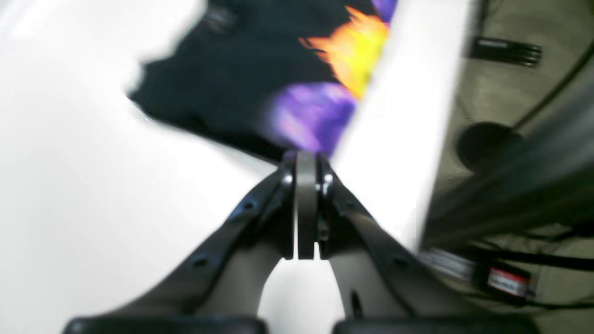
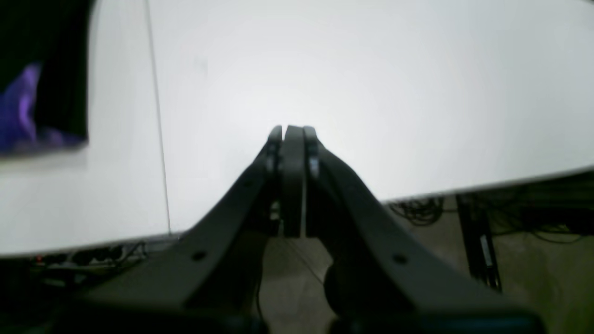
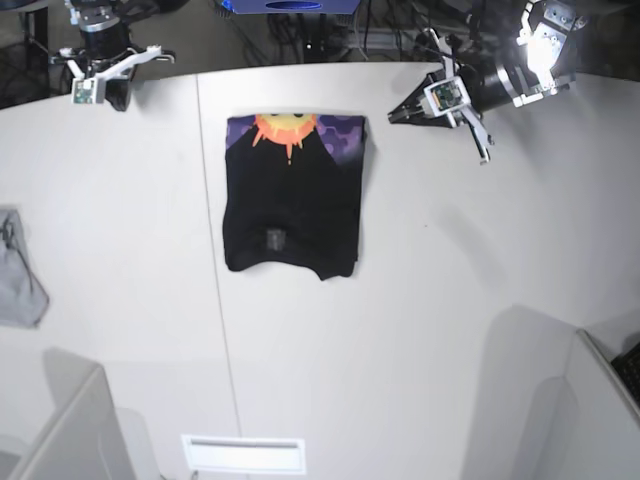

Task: Fold the T-shirt properly

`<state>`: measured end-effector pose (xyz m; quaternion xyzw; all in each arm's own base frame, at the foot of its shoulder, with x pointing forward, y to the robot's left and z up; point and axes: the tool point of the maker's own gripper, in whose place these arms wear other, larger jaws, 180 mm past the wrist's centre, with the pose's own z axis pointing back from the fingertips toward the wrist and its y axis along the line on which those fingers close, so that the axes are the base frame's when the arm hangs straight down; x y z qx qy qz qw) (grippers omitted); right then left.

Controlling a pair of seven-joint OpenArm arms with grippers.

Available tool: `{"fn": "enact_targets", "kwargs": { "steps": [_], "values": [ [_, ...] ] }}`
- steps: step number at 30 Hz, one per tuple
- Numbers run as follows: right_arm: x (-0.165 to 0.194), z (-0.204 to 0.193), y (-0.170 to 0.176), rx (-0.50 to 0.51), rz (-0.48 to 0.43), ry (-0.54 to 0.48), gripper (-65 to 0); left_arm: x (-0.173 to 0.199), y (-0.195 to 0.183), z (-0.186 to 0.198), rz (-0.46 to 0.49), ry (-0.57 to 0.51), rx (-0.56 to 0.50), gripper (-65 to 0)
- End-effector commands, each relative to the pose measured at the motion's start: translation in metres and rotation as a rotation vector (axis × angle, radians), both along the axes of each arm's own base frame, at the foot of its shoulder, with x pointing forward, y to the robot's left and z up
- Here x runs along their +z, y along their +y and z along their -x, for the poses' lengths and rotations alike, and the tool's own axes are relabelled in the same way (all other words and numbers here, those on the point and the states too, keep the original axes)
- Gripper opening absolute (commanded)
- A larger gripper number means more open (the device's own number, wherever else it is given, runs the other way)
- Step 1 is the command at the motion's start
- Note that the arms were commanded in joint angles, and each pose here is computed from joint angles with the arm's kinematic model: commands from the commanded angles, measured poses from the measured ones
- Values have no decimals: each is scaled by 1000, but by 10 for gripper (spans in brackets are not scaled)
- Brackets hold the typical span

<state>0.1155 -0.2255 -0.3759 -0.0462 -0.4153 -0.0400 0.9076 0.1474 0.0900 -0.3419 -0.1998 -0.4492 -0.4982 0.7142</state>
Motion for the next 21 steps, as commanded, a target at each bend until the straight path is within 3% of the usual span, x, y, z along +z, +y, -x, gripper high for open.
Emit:
{"fn": "enact_targets", "kwargs": {
  "steps": [1, 9, 15, 17, 21],
  "values": [
    [7, 7, -1, 10, 13, -7, -650, 6, 2, 7, 29, 7, 10, -650],
    [-10, 76, 0, 9, 6, 181, -650, -20, 15, 92, 3, 253, 41, -650],
    [-41, 134, 19, 28, -57, 517, -650, -38, 23, 139, -23, 400, 57, -650],
    [-48, 151, 27, 39, -80, 632, -650, -47, 28, 157, -58, 443, 47, -650],
    [-58, 165, 36, 111, -94, 723, -650, -74, 33, 208, -185, 522, -71, -650]
  ]
}}
